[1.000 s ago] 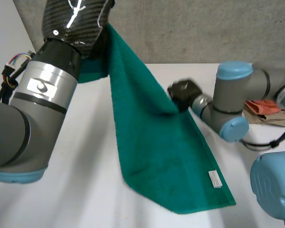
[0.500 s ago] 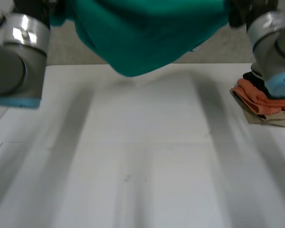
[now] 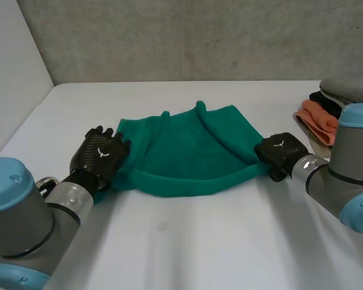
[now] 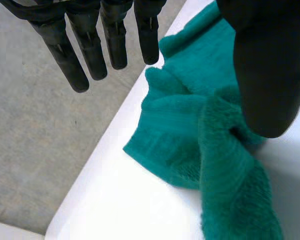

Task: Fold the laundry.

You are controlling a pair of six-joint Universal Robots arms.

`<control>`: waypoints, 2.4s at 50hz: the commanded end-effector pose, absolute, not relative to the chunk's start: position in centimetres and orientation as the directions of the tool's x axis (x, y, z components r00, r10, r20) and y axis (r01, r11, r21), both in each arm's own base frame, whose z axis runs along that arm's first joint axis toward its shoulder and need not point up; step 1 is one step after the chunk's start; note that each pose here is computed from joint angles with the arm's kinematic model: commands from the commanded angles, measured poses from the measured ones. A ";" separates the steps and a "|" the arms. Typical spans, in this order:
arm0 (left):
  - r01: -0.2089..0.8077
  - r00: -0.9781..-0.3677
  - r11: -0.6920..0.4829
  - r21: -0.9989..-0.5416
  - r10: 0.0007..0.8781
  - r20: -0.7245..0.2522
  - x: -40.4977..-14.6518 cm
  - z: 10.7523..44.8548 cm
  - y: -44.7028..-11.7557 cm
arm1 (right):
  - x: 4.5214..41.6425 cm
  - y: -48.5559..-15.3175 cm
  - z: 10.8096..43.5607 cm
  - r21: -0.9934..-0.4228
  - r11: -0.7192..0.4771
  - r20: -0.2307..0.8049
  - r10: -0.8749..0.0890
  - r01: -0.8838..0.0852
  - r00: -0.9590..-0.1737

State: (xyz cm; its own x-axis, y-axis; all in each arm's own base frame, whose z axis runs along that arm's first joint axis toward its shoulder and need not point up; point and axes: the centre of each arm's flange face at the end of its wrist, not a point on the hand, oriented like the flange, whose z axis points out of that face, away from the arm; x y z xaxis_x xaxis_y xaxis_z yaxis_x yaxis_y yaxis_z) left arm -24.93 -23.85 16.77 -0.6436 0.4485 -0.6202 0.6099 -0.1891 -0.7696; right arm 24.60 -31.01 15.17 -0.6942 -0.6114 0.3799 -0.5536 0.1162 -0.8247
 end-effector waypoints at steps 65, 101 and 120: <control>0.528 -0.814 -0.021 -0.849 0.275 -0.512 -20.0 26.9 -30.7 | 19.4 -33.6 28.3 -0.638 0.053 0.611 -0.572 -0.768 -0.547; 0.407 -0.870 -0.443 -0.799 0.080 -0.487 -25.5 24.6 -40.9 | 25.4 -43.8 25.2 -0.849 -0.265 0.522 -0.277 -0.458 -0.807; 0.750 -0.610 0.112 -0.652 0.500 -0.615 -19.9 16.1 -23.5 | 21.2 -29.2 17.3 -0.447 0.217 0.437 -0.794 -0.868 -0.423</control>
State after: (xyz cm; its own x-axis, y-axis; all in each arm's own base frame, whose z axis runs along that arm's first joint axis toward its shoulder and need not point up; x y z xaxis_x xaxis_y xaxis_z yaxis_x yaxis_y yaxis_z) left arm -22.66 -31.64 15.11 -0.7307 0.3487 -0.5869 0.6152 -0.0363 -0.7875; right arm 23.60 -37.42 15.83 -0.5892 -0.6215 0.5163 -0.7318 0.1396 -0.6670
